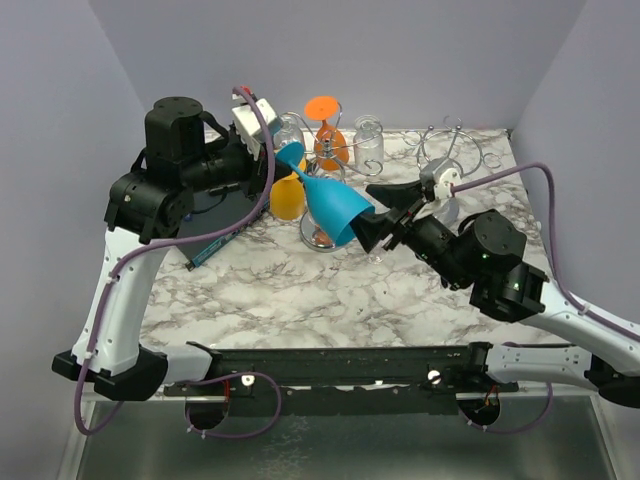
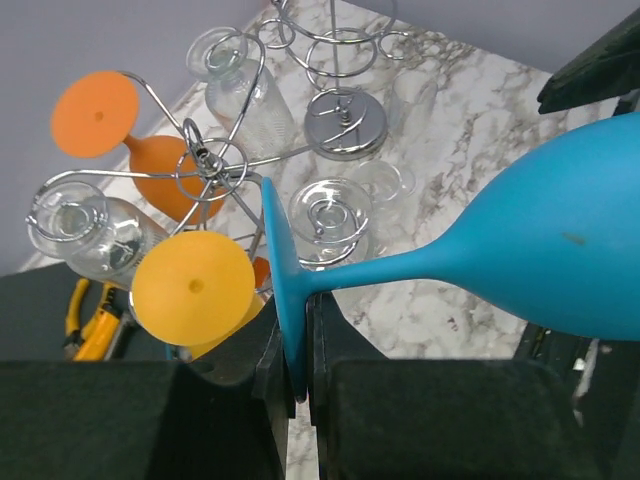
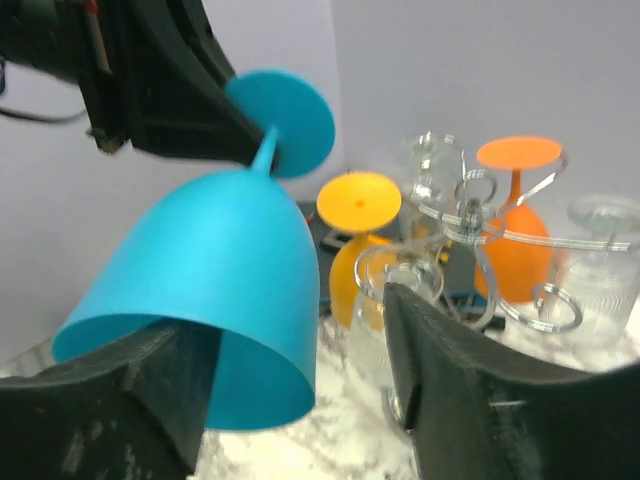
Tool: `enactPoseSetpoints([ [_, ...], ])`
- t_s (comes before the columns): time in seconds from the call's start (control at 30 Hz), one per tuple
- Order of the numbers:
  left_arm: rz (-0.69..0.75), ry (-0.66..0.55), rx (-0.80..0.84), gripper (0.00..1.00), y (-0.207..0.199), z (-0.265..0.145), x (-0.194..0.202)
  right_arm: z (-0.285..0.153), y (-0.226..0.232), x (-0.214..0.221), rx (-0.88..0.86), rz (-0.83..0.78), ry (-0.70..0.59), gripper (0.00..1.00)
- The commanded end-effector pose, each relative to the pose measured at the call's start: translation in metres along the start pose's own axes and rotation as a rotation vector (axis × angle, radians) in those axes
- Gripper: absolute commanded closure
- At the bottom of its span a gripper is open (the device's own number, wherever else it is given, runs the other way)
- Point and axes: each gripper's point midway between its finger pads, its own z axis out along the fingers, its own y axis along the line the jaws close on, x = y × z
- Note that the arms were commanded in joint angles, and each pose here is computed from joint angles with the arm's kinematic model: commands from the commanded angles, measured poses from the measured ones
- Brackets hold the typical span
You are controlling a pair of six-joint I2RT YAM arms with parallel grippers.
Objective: Place the wine glass upside down on the wine glass rack
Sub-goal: Turn the wine glass upside down at the wine rack.
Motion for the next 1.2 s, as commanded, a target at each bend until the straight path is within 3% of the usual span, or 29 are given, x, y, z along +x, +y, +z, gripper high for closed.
enactPoseSetpoints([
  [0.0, 0.298, -0.033, -0.059, 0.96, 0.012, -0.012, -0.009, -0.024, -0.002, 0.047, -0.005, 0.019, 0.183, 0.22],
  [0.13, 0.554, -0.076, -0.07, 1.0, 0.012, -0.019, -0.011, -0.058, -0.01, 0.083, 0.003, 0.016, 0.348, 0.02],
  [0.3, 0.818, -0.135, -0.052, 1.0, 0.004, -0.025, -0.015, -0.1, -0.02, 0.092, -0.002, 0.016, 0.47, 0.0],
  [0.4, 0.957, -0.175, -0.029, 1.0, -0.003, -0.025, -0.013, -0.104, -0.019, 0.071, -0.019, 0.031, 0.422, 0.0],
  [0.53, 1.089, -0.25, 0.006, 1.0, -0.017, -0.025, -0.014, -0.074, -0.003, 0.05, -0.076, 0.02, 0.348, 0.0],
  [0.8, 1.25, -0.383, 0.01, 1.0, -0.038, -0.036, -0.033, 0.006, 0.059, 0.062, -0.275, 0.001, 0.341, 0.0],
  [1.17, 1.364, -0.452, 0.007, 1.0, -0.054, -0.049, -0.039, 0.032, 0.076, 0.089, -0.319, 0.019, 0.305, 0.0],
])
